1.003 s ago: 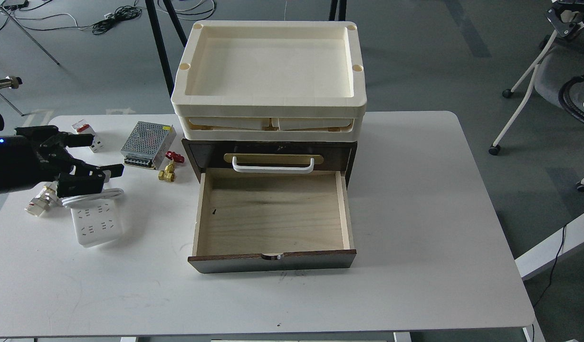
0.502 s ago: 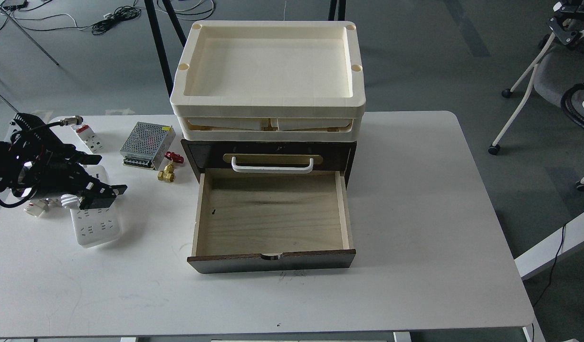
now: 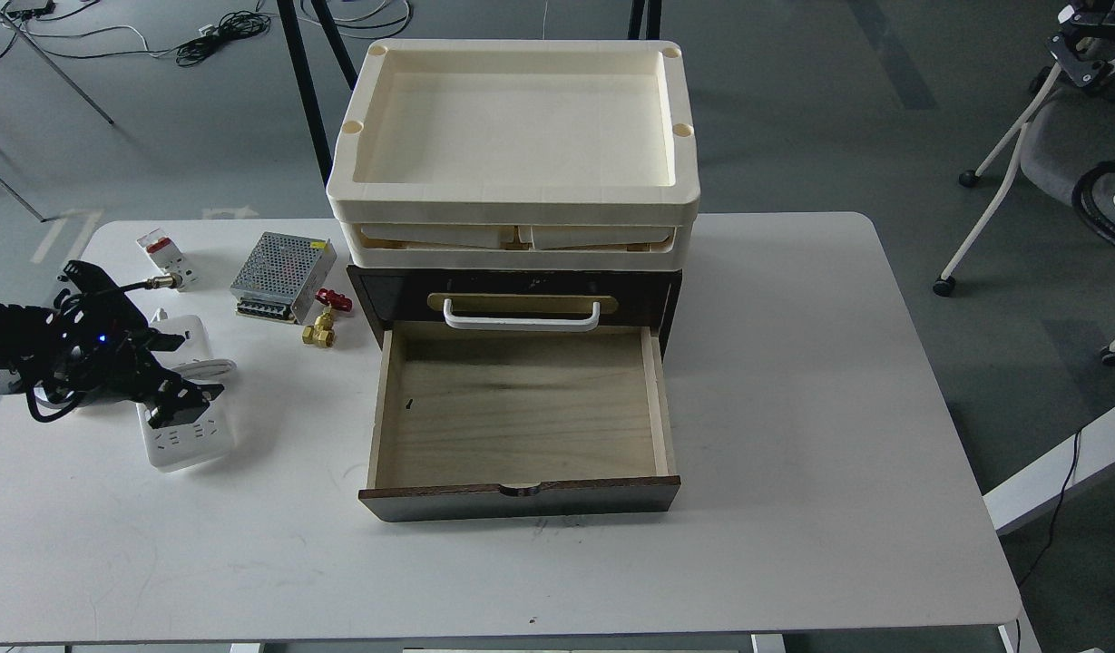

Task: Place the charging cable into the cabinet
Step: 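Lower the left gripper over the white power strip and its cable, then close the left gripper on the white power strip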

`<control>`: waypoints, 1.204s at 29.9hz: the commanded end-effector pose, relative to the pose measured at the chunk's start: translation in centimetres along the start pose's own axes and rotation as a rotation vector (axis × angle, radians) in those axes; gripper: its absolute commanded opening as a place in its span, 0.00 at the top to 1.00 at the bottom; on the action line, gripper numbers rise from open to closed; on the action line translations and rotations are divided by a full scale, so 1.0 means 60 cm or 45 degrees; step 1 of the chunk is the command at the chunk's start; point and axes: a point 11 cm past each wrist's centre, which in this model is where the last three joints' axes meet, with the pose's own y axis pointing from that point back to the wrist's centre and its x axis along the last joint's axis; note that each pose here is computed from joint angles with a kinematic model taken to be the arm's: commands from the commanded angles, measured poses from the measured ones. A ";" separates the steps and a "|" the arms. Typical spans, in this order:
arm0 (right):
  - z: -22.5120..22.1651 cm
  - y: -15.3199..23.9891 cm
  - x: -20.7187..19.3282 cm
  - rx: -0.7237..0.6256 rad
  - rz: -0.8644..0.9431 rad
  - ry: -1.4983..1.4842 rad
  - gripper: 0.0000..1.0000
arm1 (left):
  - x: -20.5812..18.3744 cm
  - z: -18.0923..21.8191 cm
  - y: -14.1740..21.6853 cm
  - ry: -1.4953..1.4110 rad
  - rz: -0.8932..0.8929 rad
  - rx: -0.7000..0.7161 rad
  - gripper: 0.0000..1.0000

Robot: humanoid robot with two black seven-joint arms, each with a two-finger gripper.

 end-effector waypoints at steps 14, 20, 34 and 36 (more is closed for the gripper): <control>0.004 0.003 0.004 -0.005 0.007 -0.002 0.00 | -0.018 -0.014 -0.015 -0.067 -0.019 0.052 0.32; 0.005 0.006 0.008 -0.009 0.015 -0.001 0.00 | -0.029 -0.013 -0.014 -0.066 -0.024 0.051 0.47; 0.009 0.009 0.013 -0.015 0.023 -0.001 0.00 | -0.041 -0.007 -0.019 -0.085 -0.013 0.047 0.65; 0.009 0.009 0.012 -0.015 0.021 -0.002 0.00 | -0.041 -0.007 -0.020 -0.085 -0.013 0.047 0.66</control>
